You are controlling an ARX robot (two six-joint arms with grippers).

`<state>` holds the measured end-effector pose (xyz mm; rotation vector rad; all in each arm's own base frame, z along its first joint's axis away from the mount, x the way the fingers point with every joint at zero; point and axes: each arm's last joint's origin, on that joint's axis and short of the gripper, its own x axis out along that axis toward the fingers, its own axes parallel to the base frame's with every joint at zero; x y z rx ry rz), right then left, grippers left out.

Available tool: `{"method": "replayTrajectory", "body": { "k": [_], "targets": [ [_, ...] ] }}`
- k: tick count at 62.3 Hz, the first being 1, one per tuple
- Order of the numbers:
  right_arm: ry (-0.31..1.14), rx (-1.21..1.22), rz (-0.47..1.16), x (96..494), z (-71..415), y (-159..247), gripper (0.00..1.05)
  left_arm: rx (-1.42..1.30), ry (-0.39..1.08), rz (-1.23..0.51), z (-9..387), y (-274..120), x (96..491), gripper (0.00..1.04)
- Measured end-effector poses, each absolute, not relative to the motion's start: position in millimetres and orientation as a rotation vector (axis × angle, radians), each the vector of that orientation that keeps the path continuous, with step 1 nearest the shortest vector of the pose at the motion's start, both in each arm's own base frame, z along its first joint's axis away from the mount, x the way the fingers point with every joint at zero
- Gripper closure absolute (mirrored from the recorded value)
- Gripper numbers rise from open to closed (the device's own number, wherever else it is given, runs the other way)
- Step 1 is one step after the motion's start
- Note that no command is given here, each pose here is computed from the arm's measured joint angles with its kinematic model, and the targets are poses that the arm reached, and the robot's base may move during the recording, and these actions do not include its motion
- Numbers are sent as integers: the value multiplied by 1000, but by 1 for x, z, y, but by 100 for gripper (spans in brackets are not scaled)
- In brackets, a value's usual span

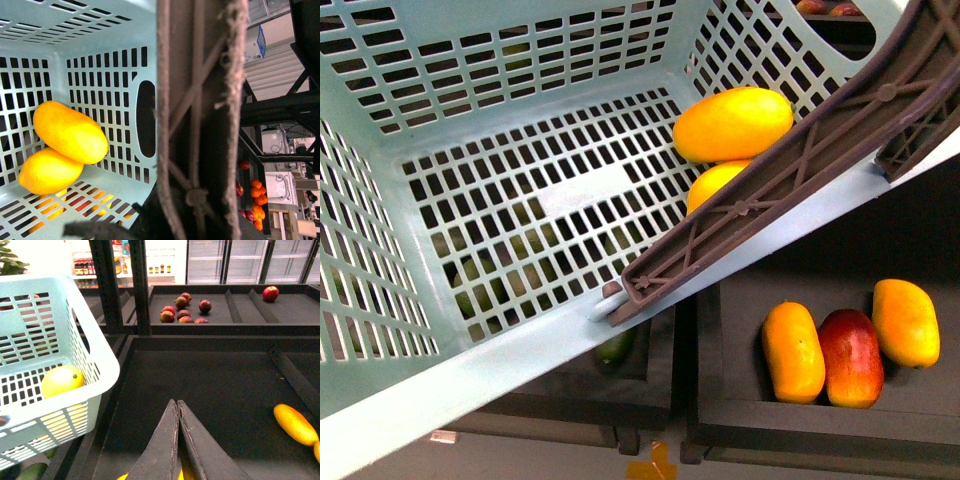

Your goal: Pick lemon and mango into basket

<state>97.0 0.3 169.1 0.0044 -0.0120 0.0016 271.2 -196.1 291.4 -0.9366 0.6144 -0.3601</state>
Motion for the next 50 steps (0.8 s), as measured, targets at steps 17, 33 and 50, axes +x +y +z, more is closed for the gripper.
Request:
{"method": "replayTrajectory", "body": {
  "k": [17, 33, 50],
  "targets": [
    [-12, 4, 2, 97, 169, 0, 48, -933, 612, -358, 291, -196, 271, 100],
    [-12, 4, 1, 97, 169, 0, 7, -934, 612, -358, 291, -196, 271, 100],
    [-12, 4, 1, 97, 169, 0, 9, -945, 633, -382, 291, -199, 269, 100]
  ]
}}
